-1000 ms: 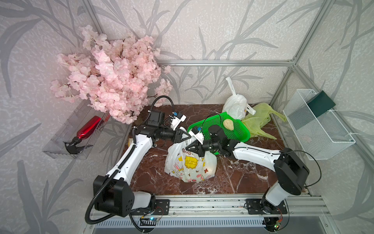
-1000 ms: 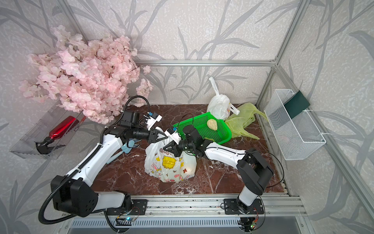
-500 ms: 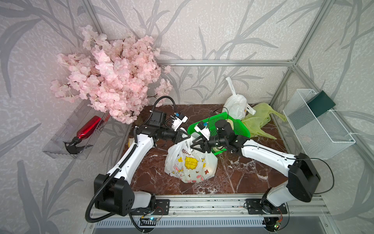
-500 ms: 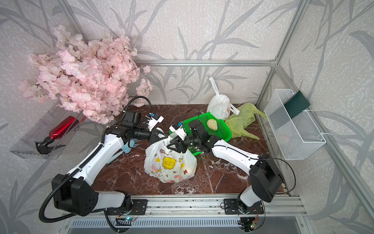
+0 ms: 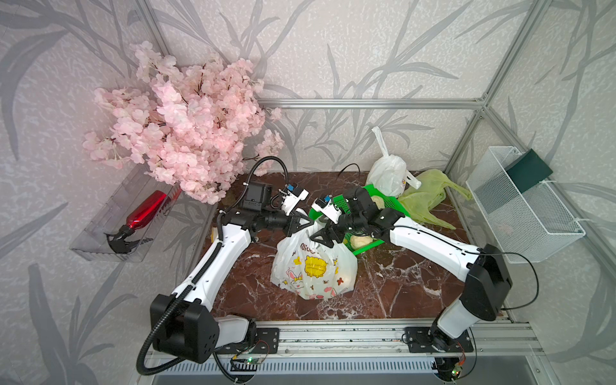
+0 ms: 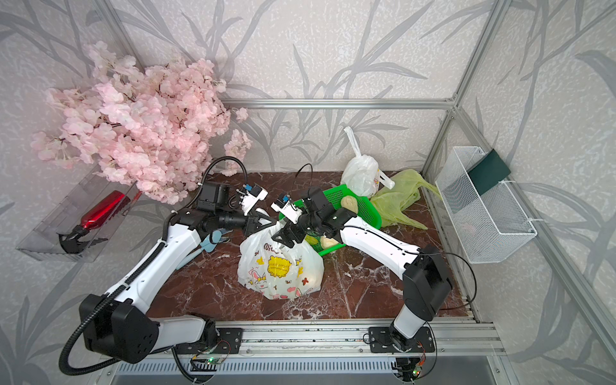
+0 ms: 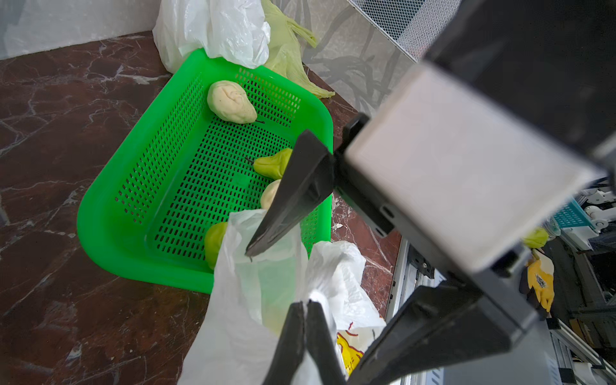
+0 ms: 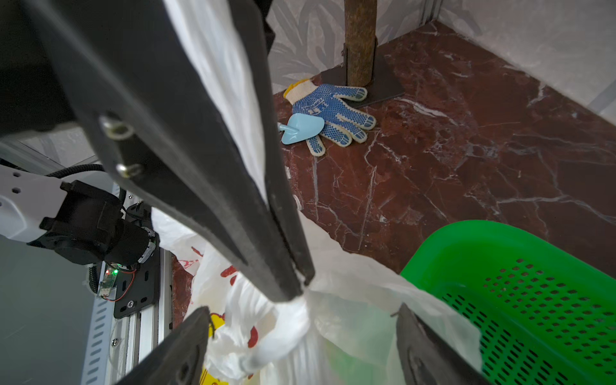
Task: Place the pears into plastic bags & tie knots
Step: Tie the plastic bag at the center of the board.
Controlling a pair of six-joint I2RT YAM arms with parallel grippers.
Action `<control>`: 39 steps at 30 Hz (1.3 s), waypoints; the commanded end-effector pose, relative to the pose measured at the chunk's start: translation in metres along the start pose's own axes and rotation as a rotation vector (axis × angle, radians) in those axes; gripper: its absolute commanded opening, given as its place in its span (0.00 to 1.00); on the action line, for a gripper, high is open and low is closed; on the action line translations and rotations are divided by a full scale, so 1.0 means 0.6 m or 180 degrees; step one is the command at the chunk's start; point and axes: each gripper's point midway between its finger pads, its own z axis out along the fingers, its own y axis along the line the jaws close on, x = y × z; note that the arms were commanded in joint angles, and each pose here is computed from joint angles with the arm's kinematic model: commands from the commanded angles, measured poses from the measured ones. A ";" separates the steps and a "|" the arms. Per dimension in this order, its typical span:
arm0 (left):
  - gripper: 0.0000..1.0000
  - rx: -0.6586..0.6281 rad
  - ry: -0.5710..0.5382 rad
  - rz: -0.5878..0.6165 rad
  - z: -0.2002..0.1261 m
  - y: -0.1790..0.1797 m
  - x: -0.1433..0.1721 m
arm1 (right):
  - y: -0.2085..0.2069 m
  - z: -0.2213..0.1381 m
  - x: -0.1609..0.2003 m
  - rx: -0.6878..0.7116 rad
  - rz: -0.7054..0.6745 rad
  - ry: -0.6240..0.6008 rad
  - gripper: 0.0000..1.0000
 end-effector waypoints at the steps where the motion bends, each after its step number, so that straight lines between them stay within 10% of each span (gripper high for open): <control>1: 0.00 0.0092 -0.0098 0.0164 -0.008 -0.020 -0.010 | 0.004 0.008 -0.011 -0.0069 0.0044 -0.0018 0.80; 7: 0.00 0.0056 -0.0130 0.0115 -0.013 -0.024 -0.002 | -0.025 0.032 -0.005 0.0108 0.0043 -0.0027 0.29; 12: 0.26 -0.0329 -0.0132 -0.0059 -0.028 0.005 0.025 | -0.047 0.030 -0.024 0.0387 -0.0036 -0.0274 0.01; 25: 0.39 -0.0112 -0.0468 -0.0076 -0.051 -0.050 0.048 | 0.029 -0.015 -0.201 0.0128 -0.0237 -0.1960 0.00; 33: 0.41 0.0137 -0.0661 -0.0111 -0.022 -0.043 0.037 | -0.008 0.026 -0.177 -0.0515 0.0173 -0.2674 0.00; 39: 0.46 -0.0685 -0.0767 -0.0103 -0.095 -0.034 0.006 | -0.036 0.033 -0.170 -0.0566 0.0267 -0.2758 0.00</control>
